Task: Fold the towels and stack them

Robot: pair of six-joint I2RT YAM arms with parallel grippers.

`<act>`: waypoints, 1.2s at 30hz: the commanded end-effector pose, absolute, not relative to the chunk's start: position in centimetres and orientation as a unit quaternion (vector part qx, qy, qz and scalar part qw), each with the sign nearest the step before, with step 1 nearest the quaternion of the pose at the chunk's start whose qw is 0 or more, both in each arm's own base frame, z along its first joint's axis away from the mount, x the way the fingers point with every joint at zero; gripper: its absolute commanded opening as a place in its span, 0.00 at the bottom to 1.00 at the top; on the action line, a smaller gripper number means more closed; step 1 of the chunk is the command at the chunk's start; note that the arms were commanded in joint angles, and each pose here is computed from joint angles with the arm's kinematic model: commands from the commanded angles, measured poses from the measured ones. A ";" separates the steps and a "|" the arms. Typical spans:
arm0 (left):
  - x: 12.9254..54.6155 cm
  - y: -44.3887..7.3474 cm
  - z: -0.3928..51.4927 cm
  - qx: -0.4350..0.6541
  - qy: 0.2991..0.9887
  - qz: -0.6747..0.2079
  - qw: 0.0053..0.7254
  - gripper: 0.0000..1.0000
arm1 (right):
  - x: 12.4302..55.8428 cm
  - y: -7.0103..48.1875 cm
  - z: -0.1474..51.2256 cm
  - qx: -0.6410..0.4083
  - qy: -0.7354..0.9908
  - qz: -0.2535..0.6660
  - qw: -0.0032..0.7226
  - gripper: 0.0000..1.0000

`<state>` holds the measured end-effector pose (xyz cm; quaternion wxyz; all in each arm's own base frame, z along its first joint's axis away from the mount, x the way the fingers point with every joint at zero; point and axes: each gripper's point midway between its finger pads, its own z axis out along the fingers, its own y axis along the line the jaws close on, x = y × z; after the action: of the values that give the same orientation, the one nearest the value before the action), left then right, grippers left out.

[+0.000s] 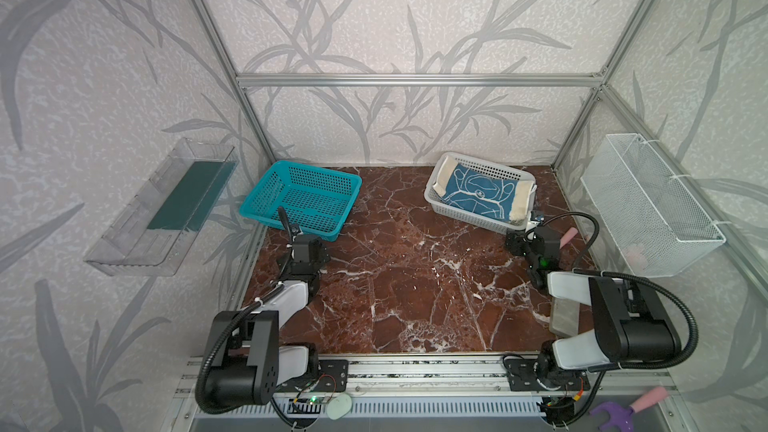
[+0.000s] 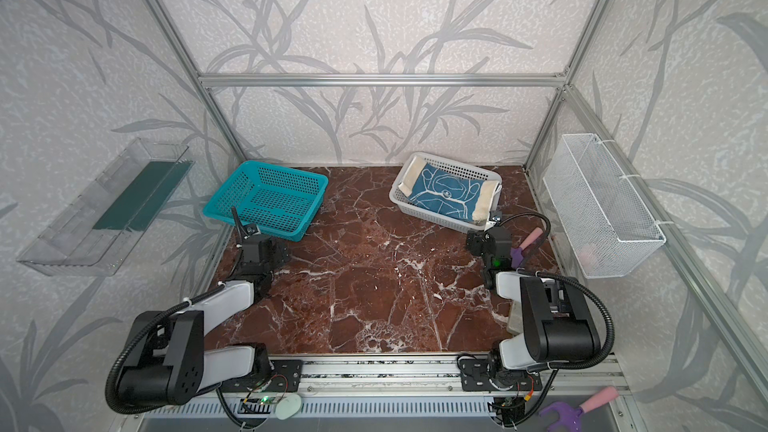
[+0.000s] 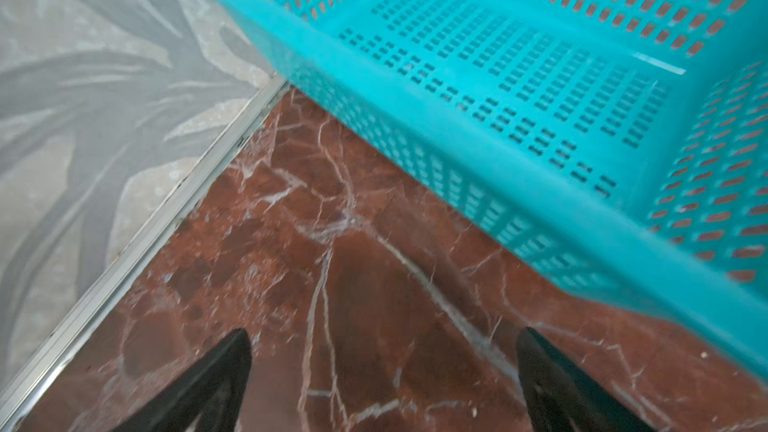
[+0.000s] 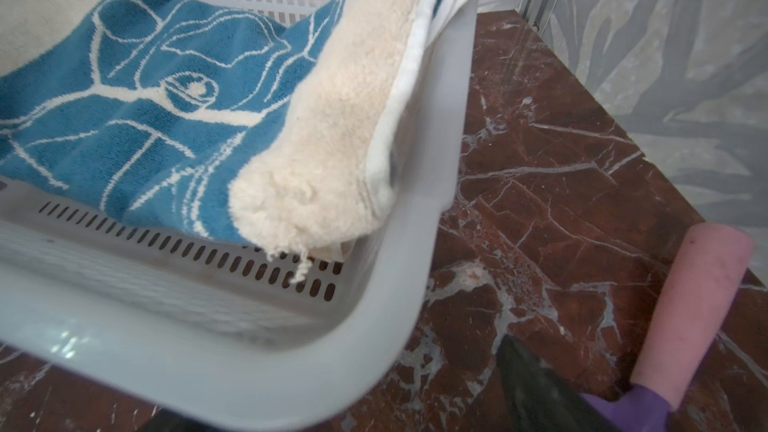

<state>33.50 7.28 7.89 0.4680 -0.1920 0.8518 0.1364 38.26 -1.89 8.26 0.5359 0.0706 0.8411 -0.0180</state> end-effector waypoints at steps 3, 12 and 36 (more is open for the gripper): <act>37.4 6.3 12.3 -0.146 0.782 0.113 0.595 0.99 | 37.6 -1.2 11.4 0.048 0.782 -0.014 0.622 0.90; 38.4 5.4 9.7 -0.117 0.796 0.100 0.585 0.99 | 38.7 0.8 9.6 0.001 0.796 -0.012 0.605 0.99; 39.0 5.2 9.7 -0.107 0.796 0.106 0.586 0.99 | 39.9 2.9 9.2 -0.049 0.808 -0.004 0.587 0.99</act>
<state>38.38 5.39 8.79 0.5720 -0.1143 0.8052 0.1064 39.19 2.55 8.50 0.5796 -0.0394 0.8140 -0.0046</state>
